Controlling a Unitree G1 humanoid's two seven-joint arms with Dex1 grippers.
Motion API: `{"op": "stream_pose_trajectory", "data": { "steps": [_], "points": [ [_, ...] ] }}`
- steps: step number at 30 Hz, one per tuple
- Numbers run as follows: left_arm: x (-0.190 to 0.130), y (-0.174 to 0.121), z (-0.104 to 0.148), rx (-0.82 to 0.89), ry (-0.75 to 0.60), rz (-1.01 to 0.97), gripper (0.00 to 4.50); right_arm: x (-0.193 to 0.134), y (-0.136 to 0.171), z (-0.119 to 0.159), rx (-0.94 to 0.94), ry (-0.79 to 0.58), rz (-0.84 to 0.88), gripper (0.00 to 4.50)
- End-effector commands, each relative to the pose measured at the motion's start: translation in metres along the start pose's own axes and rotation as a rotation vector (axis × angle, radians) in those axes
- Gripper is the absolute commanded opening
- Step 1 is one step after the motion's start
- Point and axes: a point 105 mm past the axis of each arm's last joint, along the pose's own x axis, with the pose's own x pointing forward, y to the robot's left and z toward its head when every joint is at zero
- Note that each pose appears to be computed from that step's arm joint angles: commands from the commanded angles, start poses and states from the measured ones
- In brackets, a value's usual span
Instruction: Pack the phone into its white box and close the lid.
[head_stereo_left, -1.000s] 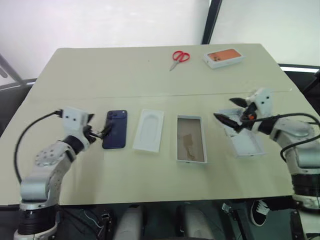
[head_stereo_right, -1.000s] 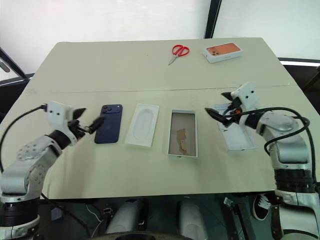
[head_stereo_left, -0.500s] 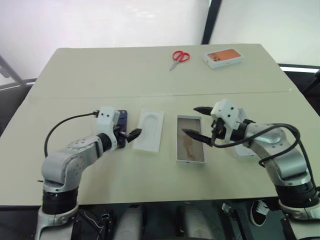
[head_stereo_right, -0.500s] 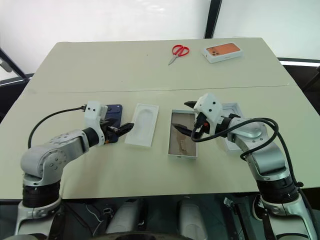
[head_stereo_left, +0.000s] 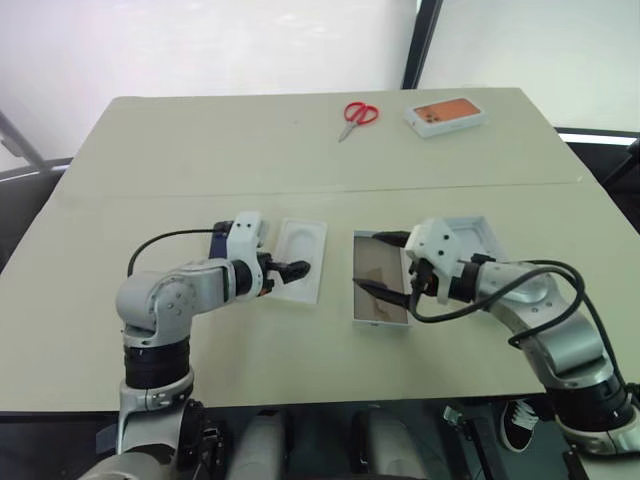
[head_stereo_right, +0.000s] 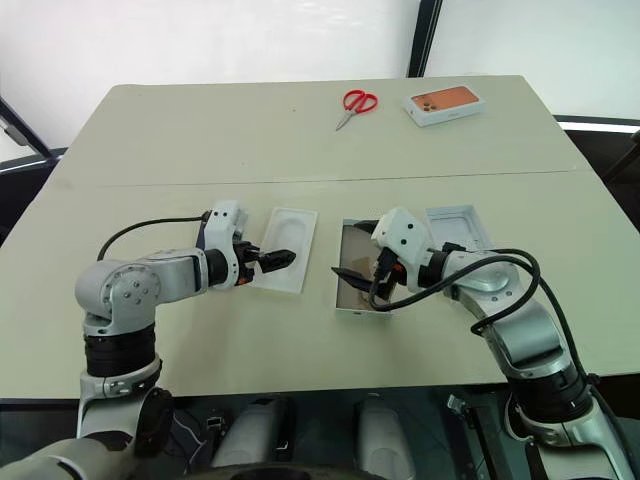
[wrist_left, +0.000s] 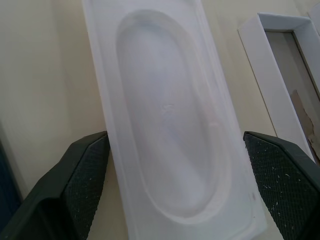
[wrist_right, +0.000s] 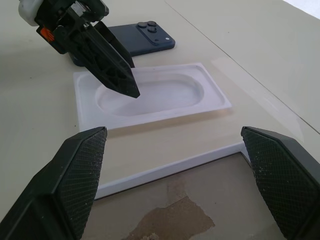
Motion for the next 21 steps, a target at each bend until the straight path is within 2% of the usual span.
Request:
{"op": "stream_pose_trajectory", "data": {
  "steps": [1, 3, 7, 18, 21],
  "points": [
    [-0.002, 0.004, -0.001, -0.033, 0.014, 0.001, 3.1, -0.001, 0.004, 0.014, -0.043, -0.041, 0.002, 4.5],
    [-0.004, 0.006, 0.001, -0.043, -0.001, 0.014, 1.98, 0.0, 0.006, 0.013, -0.046, -0.037, 0.004, 4.5],
    [-0.006, 0.012, 0.003, -0.069, -0.011, 0.038, 0.05, 0.0, 0.008, 0.012, -0.05, -0.034, 0.008, 4.5],
    [-0.011, 0.012, 0.021, -0.242, -0.107, -0.032, 0.05, -0.001, 0.009, 0.014, -0.073, -0.024, 0.016, 4.5],
    [-0.018, 0.013, 0.032, -0.364, -0.196, -0.13, 0.05, -0.005, 0.016, 0.006, -0.15, 0.061, 0.073, 4.5]
  ]
}}
